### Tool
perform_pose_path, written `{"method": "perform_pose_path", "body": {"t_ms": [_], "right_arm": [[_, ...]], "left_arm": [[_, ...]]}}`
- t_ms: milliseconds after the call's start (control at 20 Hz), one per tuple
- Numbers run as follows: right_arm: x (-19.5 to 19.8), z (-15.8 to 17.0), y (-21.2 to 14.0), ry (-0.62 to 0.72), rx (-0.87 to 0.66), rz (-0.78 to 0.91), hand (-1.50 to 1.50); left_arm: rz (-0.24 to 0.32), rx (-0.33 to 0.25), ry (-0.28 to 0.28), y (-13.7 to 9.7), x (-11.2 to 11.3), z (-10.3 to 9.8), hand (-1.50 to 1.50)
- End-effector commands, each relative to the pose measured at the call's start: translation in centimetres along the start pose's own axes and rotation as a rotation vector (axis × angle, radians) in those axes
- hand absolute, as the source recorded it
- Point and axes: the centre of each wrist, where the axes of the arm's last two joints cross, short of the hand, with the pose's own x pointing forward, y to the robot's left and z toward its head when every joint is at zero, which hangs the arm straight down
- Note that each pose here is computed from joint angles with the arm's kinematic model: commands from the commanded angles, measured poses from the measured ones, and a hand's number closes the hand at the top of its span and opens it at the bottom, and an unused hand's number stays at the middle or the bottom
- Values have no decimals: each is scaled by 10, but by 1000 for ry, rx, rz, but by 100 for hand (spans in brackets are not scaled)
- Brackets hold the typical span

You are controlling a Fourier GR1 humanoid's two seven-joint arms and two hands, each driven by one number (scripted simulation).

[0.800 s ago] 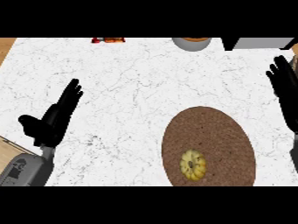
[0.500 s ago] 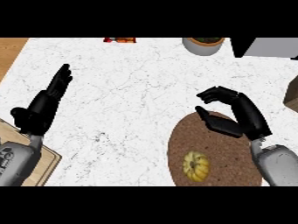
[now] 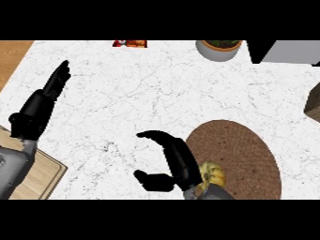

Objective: Pick the squash from the placemat and place it in the basket

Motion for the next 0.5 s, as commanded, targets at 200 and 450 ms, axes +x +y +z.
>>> {"method": "perform_pose_path", "body": {"t_ms": [200, 450], "right_arm": [[11, -37, 15, 49, -86, 630, -150], [25, -54, 24, 268, 112, 1031, -150]], "left_arm": [[-35, 15, 35, 12, -1, 4, 0], [-48, 14, 34, 10, -2, 4, 0]]}}
